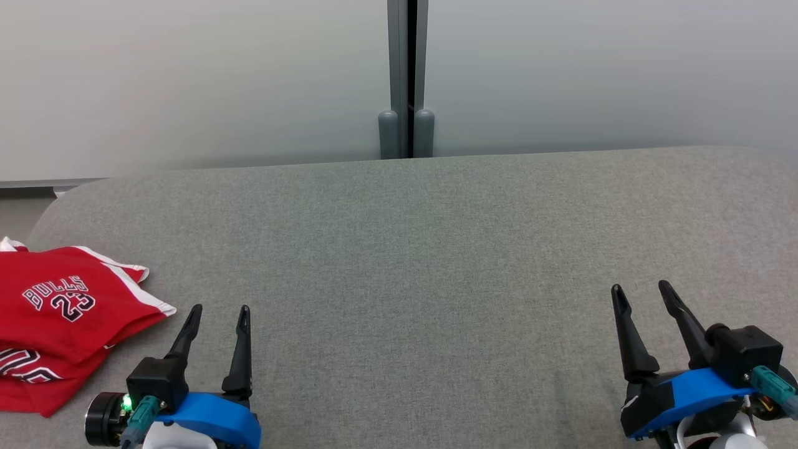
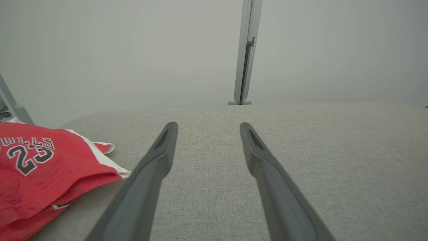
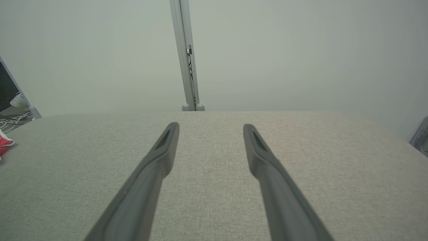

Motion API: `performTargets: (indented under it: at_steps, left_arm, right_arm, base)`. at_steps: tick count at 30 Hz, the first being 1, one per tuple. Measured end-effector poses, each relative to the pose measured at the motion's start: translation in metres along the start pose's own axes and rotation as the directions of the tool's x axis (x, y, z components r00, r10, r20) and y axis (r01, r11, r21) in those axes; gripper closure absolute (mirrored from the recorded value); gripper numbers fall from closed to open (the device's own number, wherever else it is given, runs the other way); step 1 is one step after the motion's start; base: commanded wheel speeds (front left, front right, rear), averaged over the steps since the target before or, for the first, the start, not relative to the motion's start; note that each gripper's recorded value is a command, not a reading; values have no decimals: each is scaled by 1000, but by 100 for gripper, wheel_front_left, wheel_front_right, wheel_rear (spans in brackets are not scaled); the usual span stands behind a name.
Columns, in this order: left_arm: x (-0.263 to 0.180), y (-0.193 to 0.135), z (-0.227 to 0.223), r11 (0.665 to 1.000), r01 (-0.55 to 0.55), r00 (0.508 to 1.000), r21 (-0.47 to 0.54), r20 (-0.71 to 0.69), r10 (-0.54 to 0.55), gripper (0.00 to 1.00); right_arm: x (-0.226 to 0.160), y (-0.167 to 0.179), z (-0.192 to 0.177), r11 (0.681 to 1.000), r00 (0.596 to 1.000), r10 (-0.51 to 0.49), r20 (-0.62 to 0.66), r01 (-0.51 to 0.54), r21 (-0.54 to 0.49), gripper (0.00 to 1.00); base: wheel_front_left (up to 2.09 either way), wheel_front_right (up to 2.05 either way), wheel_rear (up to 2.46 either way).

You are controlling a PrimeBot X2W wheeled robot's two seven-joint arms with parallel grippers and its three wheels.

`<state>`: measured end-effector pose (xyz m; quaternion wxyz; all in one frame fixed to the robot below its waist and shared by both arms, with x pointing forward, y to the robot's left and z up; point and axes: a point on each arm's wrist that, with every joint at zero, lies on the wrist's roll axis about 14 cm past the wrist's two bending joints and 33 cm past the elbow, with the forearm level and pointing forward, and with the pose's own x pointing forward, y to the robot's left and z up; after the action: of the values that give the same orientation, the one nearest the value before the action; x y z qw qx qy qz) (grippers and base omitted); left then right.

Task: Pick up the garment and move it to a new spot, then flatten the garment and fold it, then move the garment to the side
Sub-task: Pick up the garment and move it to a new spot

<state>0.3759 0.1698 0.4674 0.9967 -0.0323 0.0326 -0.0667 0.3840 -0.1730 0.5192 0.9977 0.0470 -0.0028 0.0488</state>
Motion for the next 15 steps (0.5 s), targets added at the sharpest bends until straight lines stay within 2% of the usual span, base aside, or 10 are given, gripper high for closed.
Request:
performTargets:
  at_steps: [15]
  left_arm:
    - [-2, 5, -2, 999, -18, 1000, 33, -3, 18, 0]
  right_arm:
    - [2, 1, 0, 1000, 1000, 1, 5, -1, -22, 0]
  base:
    - [0, 0, 0]
